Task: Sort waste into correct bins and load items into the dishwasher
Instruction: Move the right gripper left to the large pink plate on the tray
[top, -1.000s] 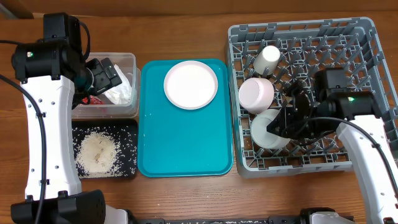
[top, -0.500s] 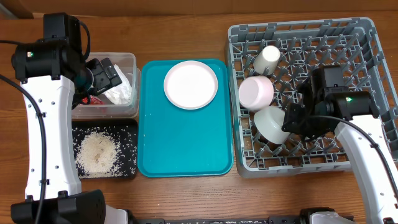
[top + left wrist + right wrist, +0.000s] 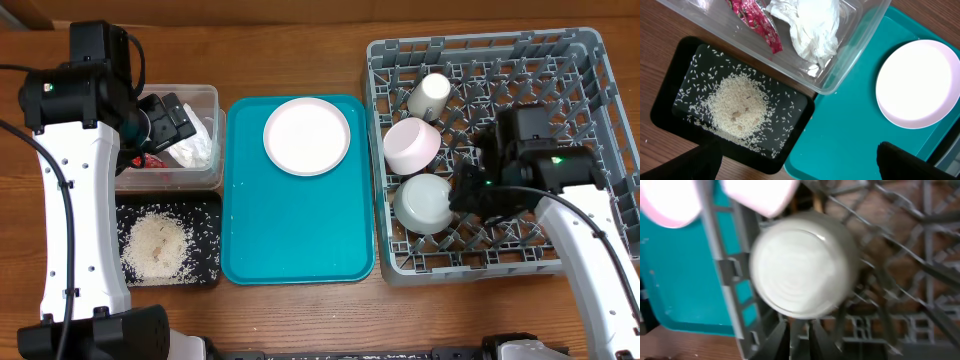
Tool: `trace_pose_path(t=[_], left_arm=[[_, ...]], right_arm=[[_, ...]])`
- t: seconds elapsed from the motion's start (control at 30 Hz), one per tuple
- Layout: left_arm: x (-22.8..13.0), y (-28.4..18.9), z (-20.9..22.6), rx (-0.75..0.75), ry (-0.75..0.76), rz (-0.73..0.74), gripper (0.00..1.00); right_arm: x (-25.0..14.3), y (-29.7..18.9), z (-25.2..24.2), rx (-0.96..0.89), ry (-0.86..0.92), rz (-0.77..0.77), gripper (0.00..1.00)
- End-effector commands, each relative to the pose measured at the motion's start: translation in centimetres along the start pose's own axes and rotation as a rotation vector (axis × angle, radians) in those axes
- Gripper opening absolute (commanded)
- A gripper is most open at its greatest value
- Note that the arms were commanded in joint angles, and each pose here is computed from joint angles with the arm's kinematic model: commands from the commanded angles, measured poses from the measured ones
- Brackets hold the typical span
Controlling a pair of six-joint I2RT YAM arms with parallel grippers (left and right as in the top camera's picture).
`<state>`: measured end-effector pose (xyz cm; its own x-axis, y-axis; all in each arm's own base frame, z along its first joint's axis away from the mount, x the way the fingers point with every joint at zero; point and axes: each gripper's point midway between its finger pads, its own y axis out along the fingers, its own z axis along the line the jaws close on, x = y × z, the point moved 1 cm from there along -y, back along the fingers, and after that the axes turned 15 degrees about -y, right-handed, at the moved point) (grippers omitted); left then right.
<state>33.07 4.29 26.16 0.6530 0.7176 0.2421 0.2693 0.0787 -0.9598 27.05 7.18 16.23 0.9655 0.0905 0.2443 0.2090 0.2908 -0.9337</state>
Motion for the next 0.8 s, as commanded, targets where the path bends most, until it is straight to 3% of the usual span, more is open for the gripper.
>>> trace_pose_path(t=[0.0,0.13,0.37,0.67,0.77], left_arm=[[0.0,0.1,-0.1,0.008,0.022,-0.001,1.0],[0.0,0.1,-0.1,0.008,0.022,-0.001,1.0],[0.0,0.1,-0.1,0.008,0.022,-0.001,1.0],[-0.1,0.1,-0.1,0.008,0.022,-0.001,1.0],[0.0,0.1,-0.1,0.009,0.022,-0.001,1.0]], right_arm=[[0.6,0.1,2.9,0.084,-0.07,-0.037,0.16],[2.0,1.2,6.7,0.125,-0.212,-0.089,0.2],[3.9,3.7,9.5,0.037,-0.295,-0.003,0.21],[14.1,5.2,13.0,-0.163,-0.418,-0.083,0.24],[15.5,8.1,14.2,-0.122,-0.499,-0.1,0.27]])
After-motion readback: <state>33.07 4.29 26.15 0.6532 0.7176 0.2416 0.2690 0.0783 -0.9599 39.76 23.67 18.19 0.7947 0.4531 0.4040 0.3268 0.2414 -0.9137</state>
